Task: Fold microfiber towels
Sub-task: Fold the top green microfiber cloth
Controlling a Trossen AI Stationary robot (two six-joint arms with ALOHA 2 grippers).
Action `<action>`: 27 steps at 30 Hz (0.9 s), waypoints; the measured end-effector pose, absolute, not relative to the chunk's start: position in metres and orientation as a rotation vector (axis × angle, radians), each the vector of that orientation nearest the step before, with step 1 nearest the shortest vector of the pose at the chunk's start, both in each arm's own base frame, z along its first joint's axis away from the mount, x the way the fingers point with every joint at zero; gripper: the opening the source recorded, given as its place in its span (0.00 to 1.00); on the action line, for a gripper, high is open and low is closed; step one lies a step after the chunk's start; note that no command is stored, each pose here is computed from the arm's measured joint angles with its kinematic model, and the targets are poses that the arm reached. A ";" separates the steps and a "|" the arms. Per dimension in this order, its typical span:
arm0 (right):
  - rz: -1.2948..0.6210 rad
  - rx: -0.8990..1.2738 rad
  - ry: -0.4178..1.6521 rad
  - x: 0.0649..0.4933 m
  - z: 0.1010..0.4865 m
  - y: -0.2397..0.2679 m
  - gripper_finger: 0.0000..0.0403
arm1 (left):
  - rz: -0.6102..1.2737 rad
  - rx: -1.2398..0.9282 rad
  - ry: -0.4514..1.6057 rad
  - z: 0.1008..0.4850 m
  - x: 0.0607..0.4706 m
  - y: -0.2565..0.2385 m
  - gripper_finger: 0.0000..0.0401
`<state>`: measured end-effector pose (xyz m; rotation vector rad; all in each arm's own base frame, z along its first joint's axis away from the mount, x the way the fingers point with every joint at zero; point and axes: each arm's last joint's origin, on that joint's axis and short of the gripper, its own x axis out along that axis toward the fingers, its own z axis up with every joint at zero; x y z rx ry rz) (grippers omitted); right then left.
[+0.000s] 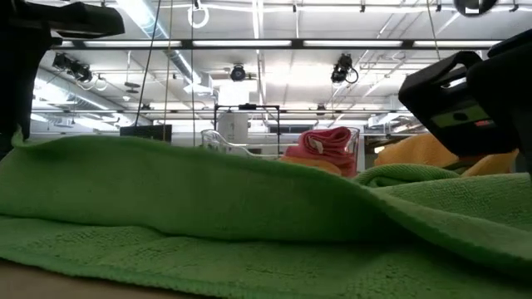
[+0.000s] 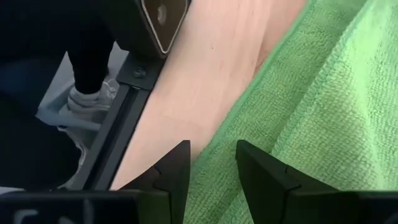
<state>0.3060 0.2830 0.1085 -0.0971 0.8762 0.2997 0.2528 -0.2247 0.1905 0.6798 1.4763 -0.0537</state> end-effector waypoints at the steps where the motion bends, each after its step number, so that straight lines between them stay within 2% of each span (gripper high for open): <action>1: 0.299 -0.097 0.878 0.306 0.108 0.283 0.35 | -0.061 0.681 1.470 0.190 0.252 -0.226 0.04; 8: 0.315 -0.060 0.915 0.304 0.108 0.283 0.35 | -0.087 0.697 1.457 0.190 0.249 -0.231 0.02; 14: 0.312 -0.028 0.954 0.302 0.108 0.283 0.35 | -0.105 0.683 1.453 0.187 0.246 -0.238 0.05; 19: 0.311 -0.027 0.966 0.300 0.108 0.283 0.35 | -0.134 0.705 1.467 0.185 0.238 -0.245 0.02; 27: 0.313 -0.017 0.999 0.299 0.106 0.282 0.35 | -0.141 0.711 1.460 0.185 0.231 -0.252 0.04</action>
